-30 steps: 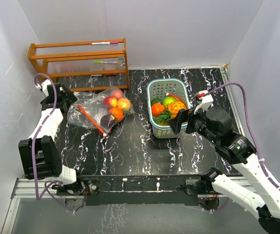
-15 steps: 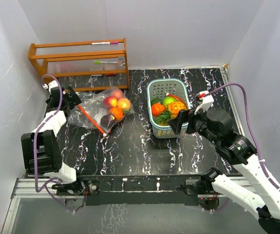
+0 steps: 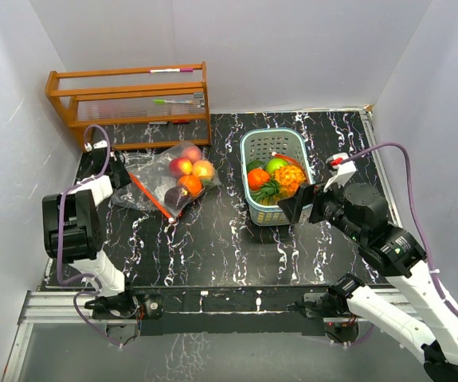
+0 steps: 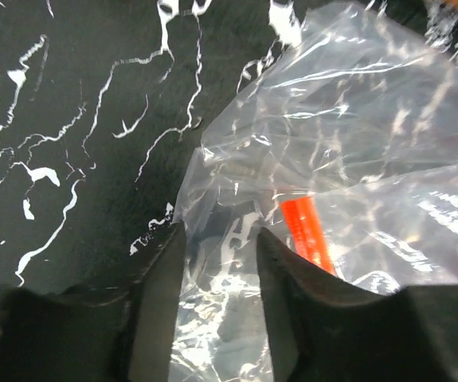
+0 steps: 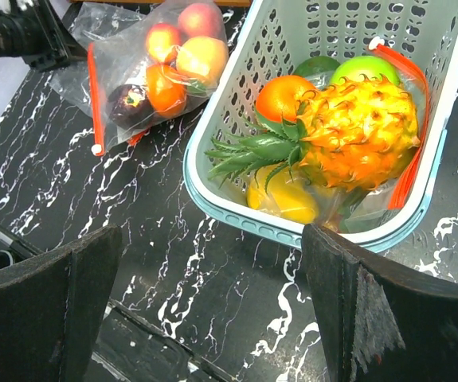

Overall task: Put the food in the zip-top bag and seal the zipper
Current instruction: Pick up the zipper food storage bag at the center of the board.

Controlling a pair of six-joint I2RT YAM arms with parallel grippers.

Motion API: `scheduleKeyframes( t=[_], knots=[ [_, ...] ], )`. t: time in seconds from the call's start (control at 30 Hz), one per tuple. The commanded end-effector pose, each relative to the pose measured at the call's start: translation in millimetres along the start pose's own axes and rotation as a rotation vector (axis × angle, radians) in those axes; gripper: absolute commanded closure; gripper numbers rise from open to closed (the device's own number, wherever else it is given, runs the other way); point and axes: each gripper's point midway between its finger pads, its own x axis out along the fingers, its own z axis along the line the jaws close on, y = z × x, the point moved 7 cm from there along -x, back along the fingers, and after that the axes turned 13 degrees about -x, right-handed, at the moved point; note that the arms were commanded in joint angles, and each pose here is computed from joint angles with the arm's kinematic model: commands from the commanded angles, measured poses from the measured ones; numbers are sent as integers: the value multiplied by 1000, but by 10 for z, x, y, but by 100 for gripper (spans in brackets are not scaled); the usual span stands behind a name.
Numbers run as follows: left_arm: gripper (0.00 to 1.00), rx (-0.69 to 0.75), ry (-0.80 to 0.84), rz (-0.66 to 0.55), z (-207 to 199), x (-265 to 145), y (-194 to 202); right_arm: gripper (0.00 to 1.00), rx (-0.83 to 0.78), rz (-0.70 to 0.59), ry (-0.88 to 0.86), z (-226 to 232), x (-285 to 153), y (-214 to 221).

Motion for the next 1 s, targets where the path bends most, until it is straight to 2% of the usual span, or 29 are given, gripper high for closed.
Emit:
scheduleKeyframes(
  t=[0.0,0.03,0.07,0.2,0.37,0.47,0.53,0.63,0.77,0.97],
  knots=[
    [75,8,-23,49,-18,28,-3,1,18,-63,1,6,-80,-101],
    [97,9,-13,57,-38,22,-11,1,20,-69,1,6,-94,-110],
    [100,5,4,59,-72,-10,-39,1,21,-70,0,8,-106,-111],
    [100,-53,122,-62,-305,-423,-438,2,23,-64,-15,23,-123,-106],
    [100,-117,356,-337,-680,-1463,-1237,6,21,-26,-55,64,-21,-26],
    [100,-94,443,-384,-832,-1993,-1527,9,20,-15,-90,100,70,2],
    [100,-83,535,-358,-947,-2234,-1590,9,23,-17,-109,122,121,9],
    [100,-97,831,-255,-1225,-2561,-1529,9,21,-39,-140,156,204,-24],
    [100,-192,1158,-83,-1434,-2766,-1348,7,15,-79,-186,213,296,-119],
    [100,-380,1475,120,-1511,-3042,-1225,4,-20,-204,-197,224,351,-310]
  ],
)
